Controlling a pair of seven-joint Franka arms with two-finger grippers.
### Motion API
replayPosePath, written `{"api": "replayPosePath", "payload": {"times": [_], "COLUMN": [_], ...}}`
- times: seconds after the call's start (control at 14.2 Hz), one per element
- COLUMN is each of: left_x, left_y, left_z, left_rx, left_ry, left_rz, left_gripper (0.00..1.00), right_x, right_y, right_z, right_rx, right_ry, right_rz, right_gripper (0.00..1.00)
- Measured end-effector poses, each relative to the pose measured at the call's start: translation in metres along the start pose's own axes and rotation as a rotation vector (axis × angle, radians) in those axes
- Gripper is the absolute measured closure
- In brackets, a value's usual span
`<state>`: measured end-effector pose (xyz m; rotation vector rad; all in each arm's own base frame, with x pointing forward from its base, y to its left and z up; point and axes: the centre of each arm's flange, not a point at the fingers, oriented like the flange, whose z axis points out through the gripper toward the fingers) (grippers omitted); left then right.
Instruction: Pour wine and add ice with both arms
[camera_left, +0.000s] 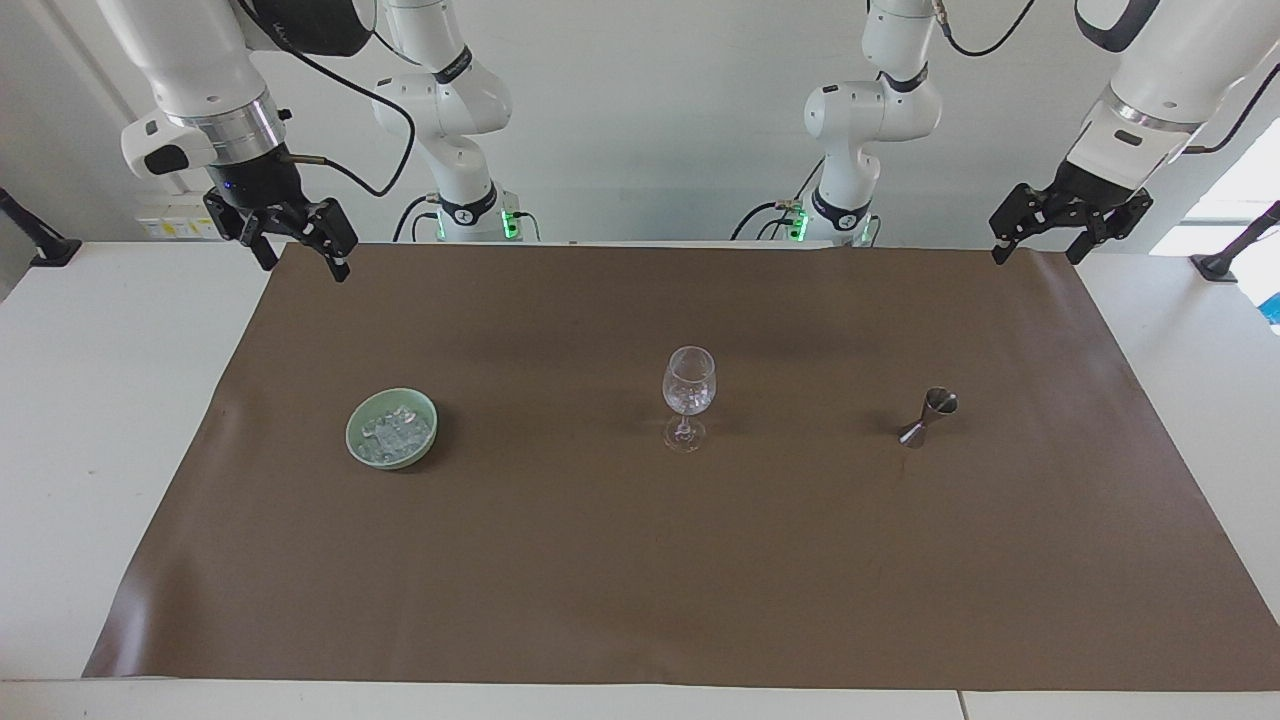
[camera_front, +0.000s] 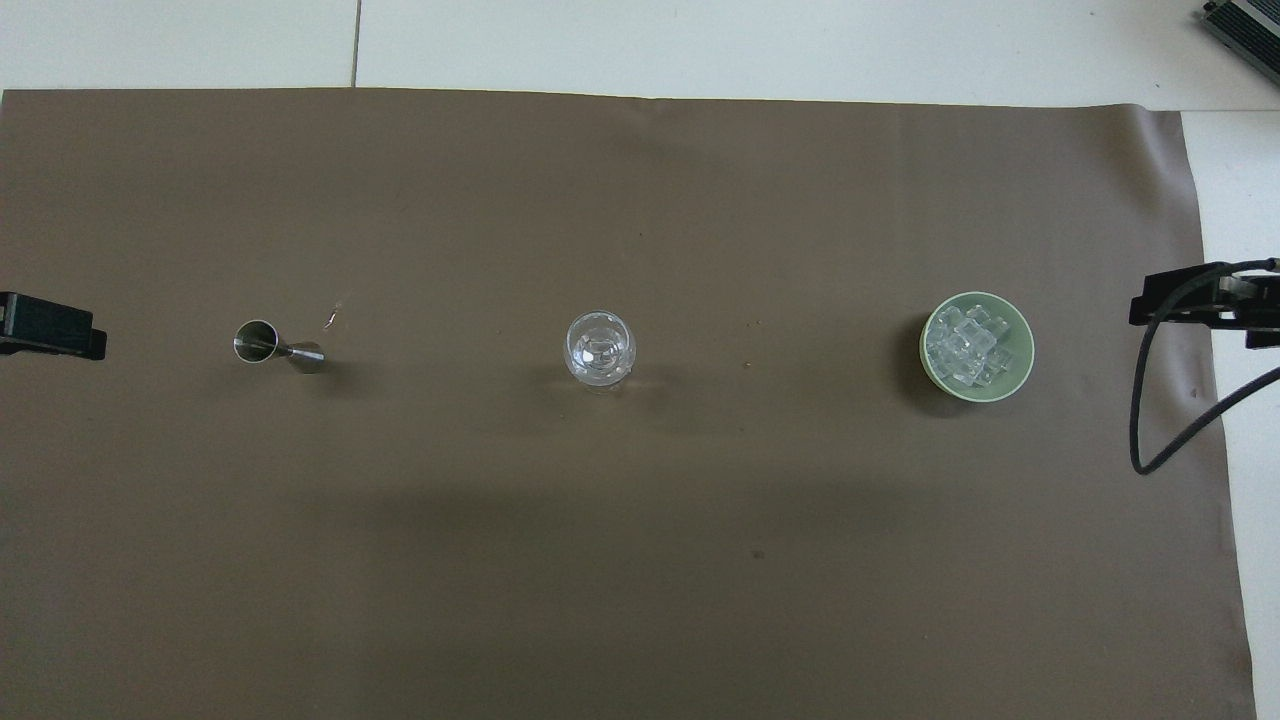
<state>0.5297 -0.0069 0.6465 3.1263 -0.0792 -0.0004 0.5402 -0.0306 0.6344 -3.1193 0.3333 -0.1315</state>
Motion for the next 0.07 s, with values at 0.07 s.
{"api": "replayPosePath", "payload": {"times": [0.07], "left_x": [0.0000], "left_y": [0.0000], "left_z": [0.0000], "left_rx": [0.000], "left_ry": [0.000], "left_rz": [0.000], "left_gripper": [0.00], "right_x": [-0.0004], "right_y": [0.0007], "right_z": [-0.0005], "right_rx": [0.000], "right_ry": [-0.001], "right_rz": [0.001], "right_gripper": [0.00]}}
